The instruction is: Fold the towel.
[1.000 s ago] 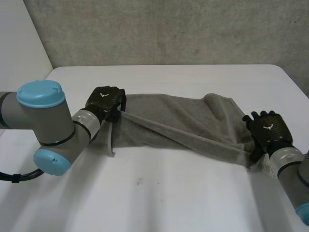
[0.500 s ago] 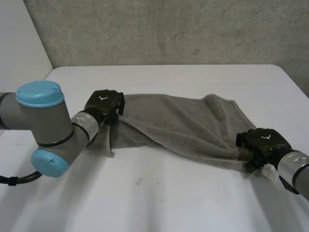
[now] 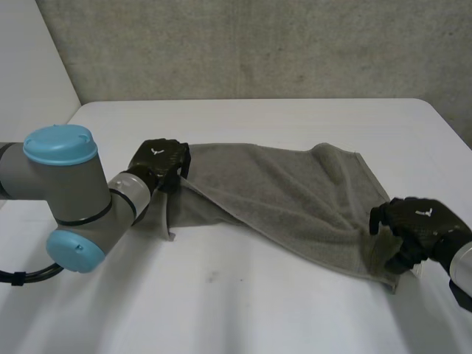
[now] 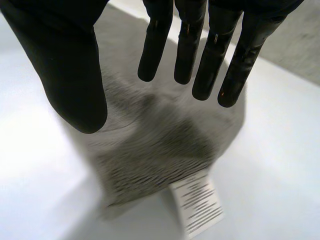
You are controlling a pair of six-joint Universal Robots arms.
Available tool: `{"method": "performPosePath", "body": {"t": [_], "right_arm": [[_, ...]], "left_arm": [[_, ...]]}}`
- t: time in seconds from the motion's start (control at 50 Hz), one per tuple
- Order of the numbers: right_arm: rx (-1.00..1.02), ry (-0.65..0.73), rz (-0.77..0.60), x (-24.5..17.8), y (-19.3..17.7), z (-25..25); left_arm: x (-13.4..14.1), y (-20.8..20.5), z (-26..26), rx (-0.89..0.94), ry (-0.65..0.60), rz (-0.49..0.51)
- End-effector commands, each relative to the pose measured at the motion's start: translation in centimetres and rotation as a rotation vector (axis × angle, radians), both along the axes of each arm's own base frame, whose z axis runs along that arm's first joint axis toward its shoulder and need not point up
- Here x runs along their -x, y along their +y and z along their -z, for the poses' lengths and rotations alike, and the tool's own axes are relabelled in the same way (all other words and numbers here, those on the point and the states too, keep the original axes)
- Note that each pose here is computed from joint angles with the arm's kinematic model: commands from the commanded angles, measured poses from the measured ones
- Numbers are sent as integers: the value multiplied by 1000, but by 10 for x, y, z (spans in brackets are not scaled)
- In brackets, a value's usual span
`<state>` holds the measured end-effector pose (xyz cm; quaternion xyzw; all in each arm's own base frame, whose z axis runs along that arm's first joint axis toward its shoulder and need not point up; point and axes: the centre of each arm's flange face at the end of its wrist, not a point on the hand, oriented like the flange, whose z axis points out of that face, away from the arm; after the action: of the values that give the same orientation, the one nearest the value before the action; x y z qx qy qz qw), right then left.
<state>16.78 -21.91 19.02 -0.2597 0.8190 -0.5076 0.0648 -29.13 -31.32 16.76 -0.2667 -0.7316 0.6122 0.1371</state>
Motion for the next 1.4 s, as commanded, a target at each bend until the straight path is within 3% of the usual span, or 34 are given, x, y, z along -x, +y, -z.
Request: {"method": "performPosePath", "body": {"t": [0.02,0.78,1.1,1.4], "right_arm": [[-61,-18,-32,-3,11,12],[-11,33,-27,2,-16,69],[160,64,78,26,-54,46],[183,67,81,28,-73,23]], "left_arm": [[0,1,1,-5,-2,2],[0,0,2,-2,0,2],[-3,11,12,-47,-16,4],[-7,40,26,-108,-23,18]]}}
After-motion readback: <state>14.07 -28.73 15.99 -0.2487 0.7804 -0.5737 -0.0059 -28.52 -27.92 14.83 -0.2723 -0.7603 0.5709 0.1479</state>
